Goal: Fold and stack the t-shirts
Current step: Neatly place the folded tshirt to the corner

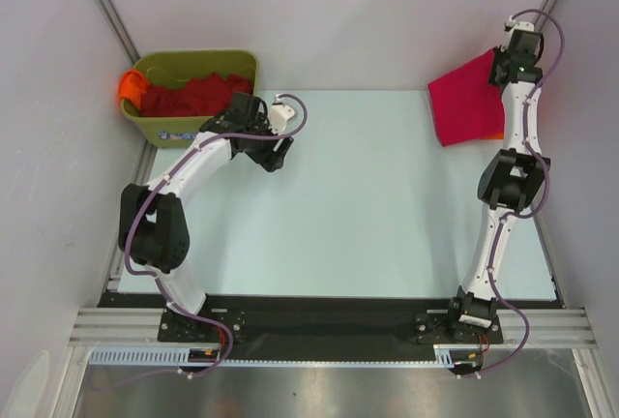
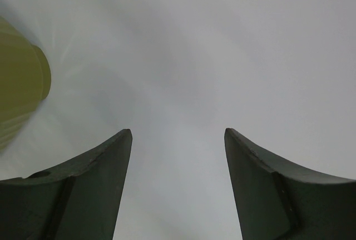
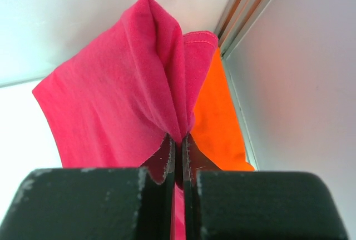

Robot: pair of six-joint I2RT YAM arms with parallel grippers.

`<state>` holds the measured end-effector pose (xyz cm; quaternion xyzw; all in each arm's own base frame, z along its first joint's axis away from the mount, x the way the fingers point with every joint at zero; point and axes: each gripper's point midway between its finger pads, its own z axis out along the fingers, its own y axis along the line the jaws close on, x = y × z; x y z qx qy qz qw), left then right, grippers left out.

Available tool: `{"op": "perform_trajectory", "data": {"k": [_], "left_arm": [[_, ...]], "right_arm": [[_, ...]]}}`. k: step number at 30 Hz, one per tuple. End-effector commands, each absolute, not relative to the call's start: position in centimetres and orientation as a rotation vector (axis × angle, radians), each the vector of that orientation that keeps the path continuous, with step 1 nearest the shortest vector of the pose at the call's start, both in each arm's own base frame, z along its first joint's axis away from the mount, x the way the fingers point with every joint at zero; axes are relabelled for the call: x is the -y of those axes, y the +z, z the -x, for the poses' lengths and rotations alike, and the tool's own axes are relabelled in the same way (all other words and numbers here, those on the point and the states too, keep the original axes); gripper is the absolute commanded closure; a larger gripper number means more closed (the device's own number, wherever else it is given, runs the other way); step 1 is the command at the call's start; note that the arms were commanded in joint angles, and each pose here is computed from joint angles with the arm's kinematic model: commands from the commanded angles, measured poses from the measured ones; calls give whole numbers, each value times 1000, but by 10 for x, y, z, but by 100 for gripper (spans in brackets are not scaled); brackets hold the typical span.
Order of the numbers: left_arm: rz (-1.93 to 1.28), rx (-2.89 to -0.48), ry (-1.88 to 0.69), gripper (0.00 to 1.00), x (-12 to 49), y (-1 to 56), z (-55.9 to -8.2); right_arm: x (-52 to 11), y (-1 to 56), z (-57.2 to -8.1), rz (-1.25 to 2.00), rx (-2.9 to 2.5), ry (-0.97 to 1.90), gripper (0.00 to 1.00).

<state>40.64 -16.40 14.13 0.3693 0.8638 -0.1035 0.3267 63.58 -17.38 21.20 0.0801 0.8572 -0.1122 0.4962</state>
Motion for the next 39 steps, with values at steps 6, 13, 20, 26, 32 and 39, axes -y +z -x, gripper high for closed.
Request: {"op": "perform_trajectory", "data": {"k": [6, 13, 20, 26, 32, 39], "left_arm": [[-974, -2246, -238, 27, 160, 147, -415], [-978, -2258, -231, 27, 158, 144, -412], [-1073, -2262, -213, 27, 153, 156, -405], [-1108, -2271, -182, 27, 150, 170, -409], [-1085, -2299, -195, 27, 153, 159, -414], [-1088, -2307, -187, 27, 152, 157, -414]], "right_arm": [[177, 309, -632, -174, -1866, -274, 100], [205, 281, -640, -180, -1880, -329, 100], [235, 251, -657, -153, -1853, -420, 100], [238, 204, -664, -119, -1926, -394, 100], [238, 177, -670, -92, -1951, -382, 100], [243, 159, -680, -79, -1928, -375, 97]]}}
